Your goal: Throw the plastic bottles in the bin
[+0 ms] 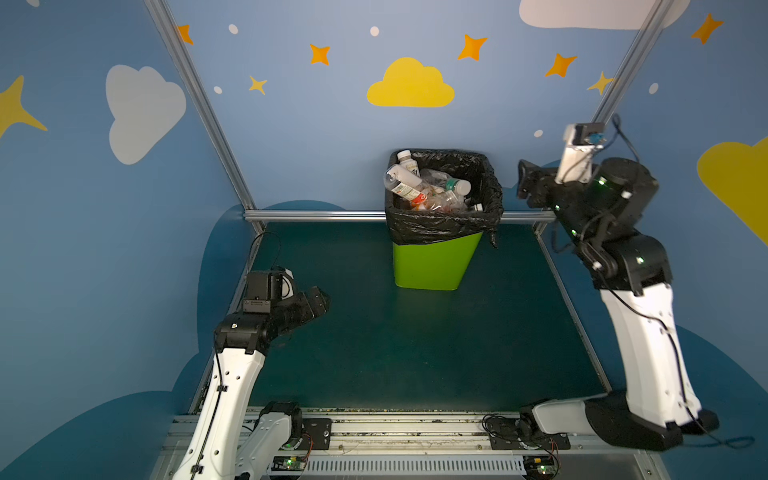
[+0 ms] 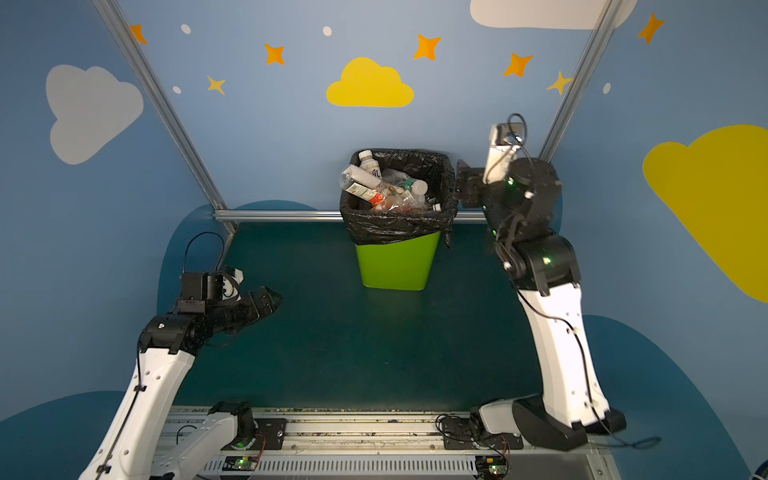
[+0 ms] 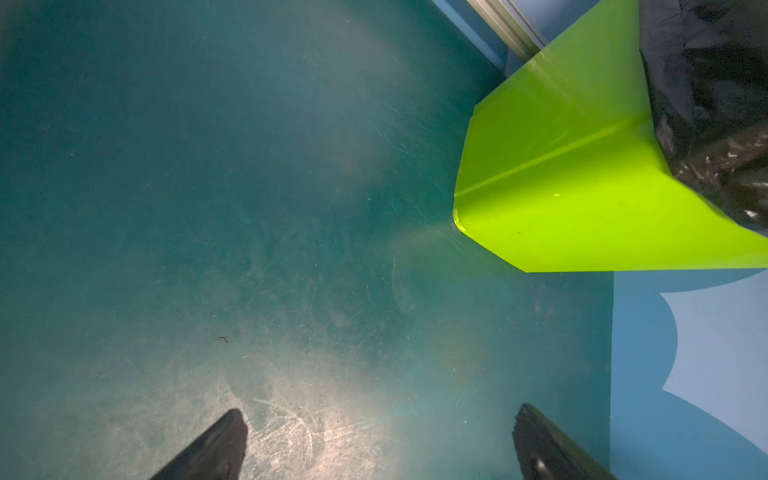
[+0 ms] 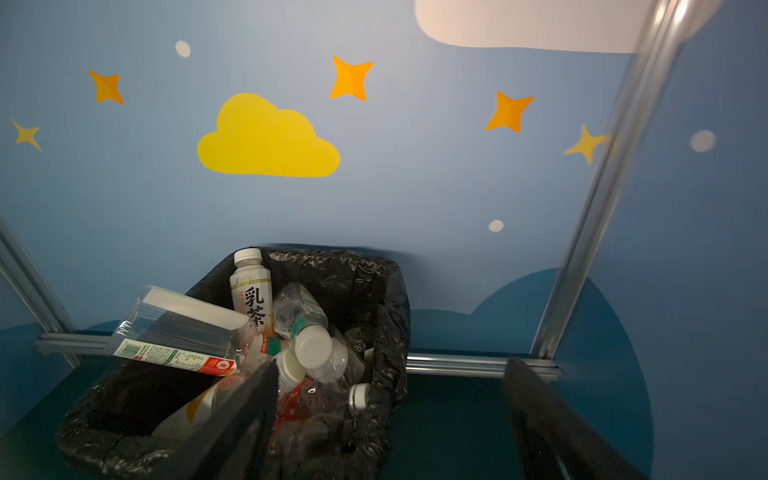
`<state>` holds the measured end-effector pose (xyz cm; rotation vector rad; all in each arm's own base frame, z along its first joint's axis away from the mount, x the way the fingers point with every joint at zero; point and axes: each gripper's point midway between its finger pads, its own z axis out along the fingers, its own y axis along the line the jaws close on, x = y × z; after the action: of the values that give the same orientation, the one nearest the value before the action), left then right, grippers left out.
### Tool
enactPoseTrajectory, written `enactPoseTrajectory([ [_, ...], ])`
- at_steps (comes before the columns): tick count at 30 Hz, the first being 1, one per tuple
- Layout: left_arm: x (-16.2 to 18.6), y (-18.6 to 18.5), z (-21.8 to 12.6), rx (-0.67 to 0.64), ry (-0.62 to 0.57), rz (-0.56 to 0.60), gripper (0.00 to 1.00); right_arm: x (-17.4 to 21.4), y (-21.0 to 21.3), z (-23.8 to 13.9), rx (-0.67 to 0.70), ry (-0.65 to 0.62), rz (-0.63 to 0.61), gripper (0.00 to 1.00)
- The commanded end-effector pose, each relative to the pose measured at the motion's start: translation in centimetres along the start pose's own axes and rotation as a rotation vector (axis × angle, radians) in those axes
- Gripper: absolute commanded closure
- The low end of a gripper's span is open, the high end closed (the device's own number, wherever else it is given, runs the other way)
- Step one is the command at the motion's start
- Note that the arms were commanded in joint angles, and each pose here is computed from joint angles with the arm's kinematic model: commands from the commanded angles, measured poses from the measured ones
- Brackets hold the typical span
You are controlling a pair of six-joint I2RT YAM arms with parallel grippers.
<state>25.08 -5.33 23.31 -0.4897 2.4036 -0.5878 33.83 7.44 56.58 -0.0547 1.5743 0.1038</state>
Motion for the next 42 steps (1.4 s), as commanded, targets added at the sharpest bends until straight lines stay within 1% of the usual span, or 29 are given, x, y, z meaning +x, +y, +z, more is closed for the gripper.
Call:
enactPoseTrajectory([
  [1, -1.0, 0.2, -0.1, -0.014, -0.047, 0.050, 0.00, 5.0, -0.8, -1.7, -0.013, 0.145, 0.112, 0.14],
  [3, -1.5, 0.3, 0.0, -0.025, -0.062, 0.069, 0.00, 7.5, -1.8, -3.7, 0.008, 0.209, 0.123, 0.14],
  [6, -2.9, 0.7, 0.1, -0.059, -0.122, 0.108, 0.00, 11.5, -3.1, -6.4, 0.050, 0.308, 0.147, 0.07],
  [11, -6.4, 3.6, -0.1, -0.217, -0.342, 0.156, 0.00, 18.3, -4.9, -10.1, 0.117, 0.478, 0.155, 0.07],
  [14, -7.3, 5.5, 1.4, -0.268, -0.459, 0.208, 0.00, 21.3, -5.1, -11.3, 0.120, 0.555, 0.158, 0.07],
  [16, -7.3, 6.5, 3.3, -0.267, -0.535, 0.275, 0.00, 23.0, -5.5, -11.6, 0.142, 0.581, 0.167, 0.07],
  [17, -7.4, 6.9, 4.0, -0.258, -0.582, 0.286, 0.00, 23.7, -5.7, -11.7, 0.150, 0.589, 0.167, 0.07],
  [19, -7.2, 8.2, 5.7, -0.214, -0.698, 0.270, 0.00, 25.1, -5.9, -11.6, 0.156, 0.593, 0.170, 0.07],
  [20, -7.1, 8.9, 6.4, -0.207, -0.732, 0.256, 0.00, 25.5, -6.0, -11.5, 0.158, 0.592, 0.174, 0.07],
  [21, -6.8, 10.1, 7.3, -0.212, -0.740, 0.227, 0.00, 26.1, -6.0, -11.3, 0.157, 0.597, 0.182, 0.07],
  [22, -6.5, 11.2, 8.3, -0.237, -0.716, 0.209, 0.00, 26.7, -6.1, -11.2, 0.155, 0.605, 0.189, 0.07],
  [24, -6.2, 12.3, 9.8, -0.274, -0.655, 0.216, 0.00, 27.8, -6.3, -10.7, 0.160, 0.622, 0.198, 0.07],
  [25, -6.3, 12.5, 10.5, -0.281, -0.643, 0.234, 0.00, 28.4, -6.4, -10.3, 0.162, 0.631, 0.203, 0.07],
  [27, -6.8, 12.4, 11.4, -0.272, -0.651, 0.261, 0.00, 29.5, -6.8, -9.7, 0.176, 0.647, 0.221, 0.07],
  [29, -7.5, 12.3, 12.5, -0.267, -0.629, 0.276, 0.00, 30.6, -7.3, -8.9, 0.185, 0.657, 0.238, 0.07],
  [30, -7.8, 12.3, 13.3, -0.261, -0.596, 0.269, 0.00, 31.3, -7.6, -8.4, 0.197, 0.658, 0.251, 0.07],
  [32, -8.0, 11.7, 15.2, -0.216, -0.549, 0.292, 0.00, 32.4, -8.2, -7.7, 0.213, 0.655, 0.280, 0.07],
  [34, -7.3, 11.5, 17.6, -0.176, -0.488, 0.331, 0.00, 33.4, -8.8, -7.0, 0.231, 0.638, 0.299, 0.07],
  [35, -7.0, 11.1, 18.2, -0.143, -0.485, 0.350, 0.00, 33.8, -9.1, -6.7, 0.239, 0.623, 0.301, 0.07],
  [39, -6.9, 11.1, 18.0, -0.160, -0.470, 0.361, 0.00, 35.7, -10.1, -5.1, 0.256, 0.532, 0.271, 0.07],
  [42, -6.8, 11.0, 18.0, -0.166, -0.469, 0.367, 0.00, 37.8, -10.7, -3.8, 0.246, 0.447, 0.194, 0.07],
])
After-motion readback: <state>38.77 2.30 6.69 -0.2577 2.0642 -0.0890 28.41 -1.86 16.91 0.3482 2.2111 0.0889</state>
